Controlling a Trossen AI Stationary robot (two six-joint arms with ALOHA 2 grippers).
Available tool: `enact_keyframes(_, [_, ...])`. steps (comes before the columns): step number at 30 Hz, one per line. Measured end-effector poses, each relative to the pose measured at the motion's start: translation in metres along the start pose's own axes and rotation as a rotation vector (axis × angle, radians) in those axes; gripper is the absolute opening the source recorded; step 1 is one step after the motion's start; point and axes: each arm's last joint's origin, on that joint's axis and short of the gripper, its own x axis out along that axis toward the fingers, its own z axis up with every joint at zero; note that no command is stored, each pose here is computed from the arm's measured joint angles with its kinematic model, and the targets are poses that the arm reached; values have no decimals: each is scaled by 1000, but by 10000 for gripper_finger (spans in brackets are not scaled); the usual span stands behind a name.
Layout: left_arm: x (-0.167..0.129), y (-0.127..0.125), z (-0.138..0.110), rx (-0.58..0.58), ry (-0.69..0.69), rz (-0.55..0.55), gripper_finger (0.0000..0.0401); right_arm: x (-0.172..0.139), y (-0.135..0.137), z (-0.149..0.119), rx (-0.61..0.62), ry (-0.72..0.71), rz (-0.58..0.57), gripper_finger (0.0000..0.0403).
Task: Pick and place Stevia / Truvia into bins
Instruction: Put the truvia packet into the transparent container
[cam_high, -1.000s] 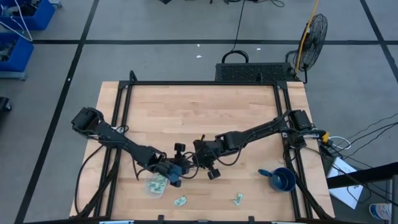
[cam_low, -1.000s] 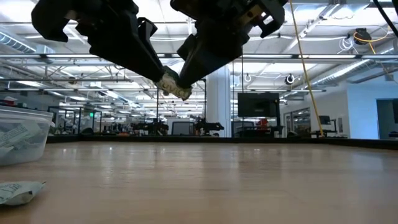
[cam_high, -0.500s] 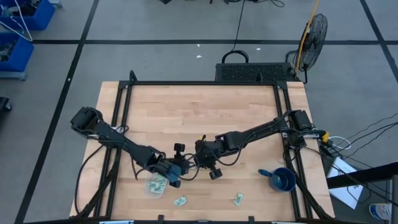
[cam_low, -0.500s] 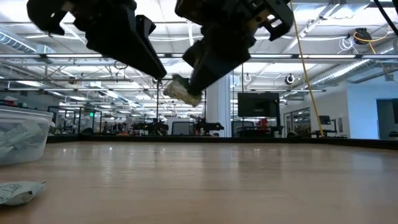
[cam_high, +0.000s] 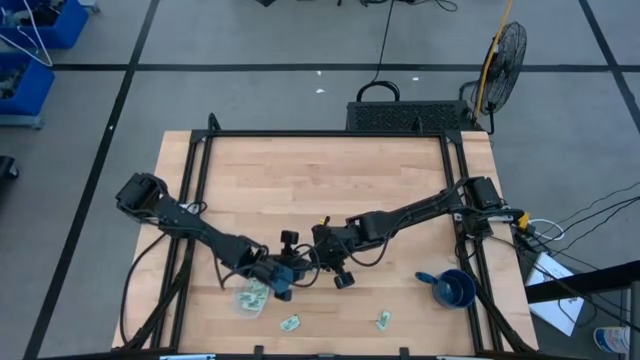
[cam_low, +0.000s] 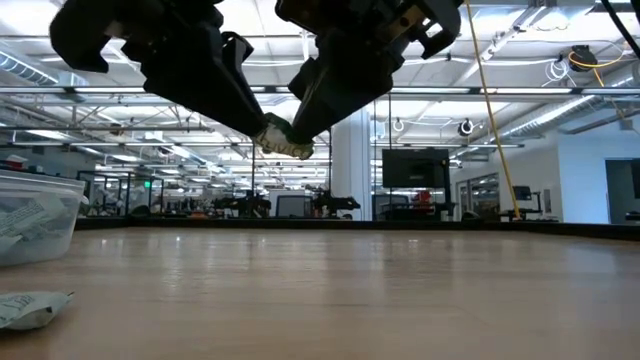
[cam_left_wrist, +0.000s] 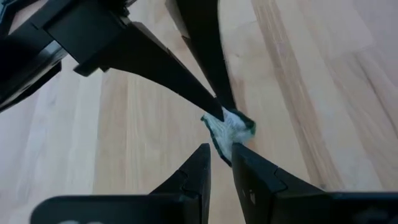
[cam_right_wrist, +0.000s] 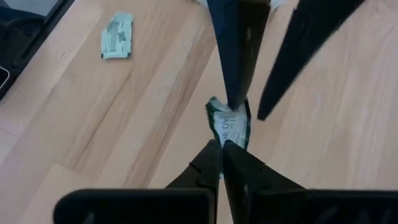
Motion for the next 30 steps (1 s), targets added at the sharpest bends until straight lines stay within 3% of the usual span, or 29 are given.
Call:
enact_keyframes(6, [-1, -3, 0, 1, 1, -28, 81, 0, 0, 0, -2, 1, 0, 8])
enact_keyframes(14, [-3, -7, 0, 7, -4, -19, 159, 0, 0, -1, -1, 10, 1, 7])
enact_keyframes(18, [-5, -9, 0, -10, -13, 10, 178, 0, 0, 1, -5, -10, -2, 8])
enact_keyframes(23, [-1, -10, -1, -31, -13, 17, 167, -1, -2, 12, 28, -120, -15, 7])
enact_keyframes(30, [-3, -13, 0, -25, -28, 43, 122, -1, -2, 13, 29, -133, -16, 7])
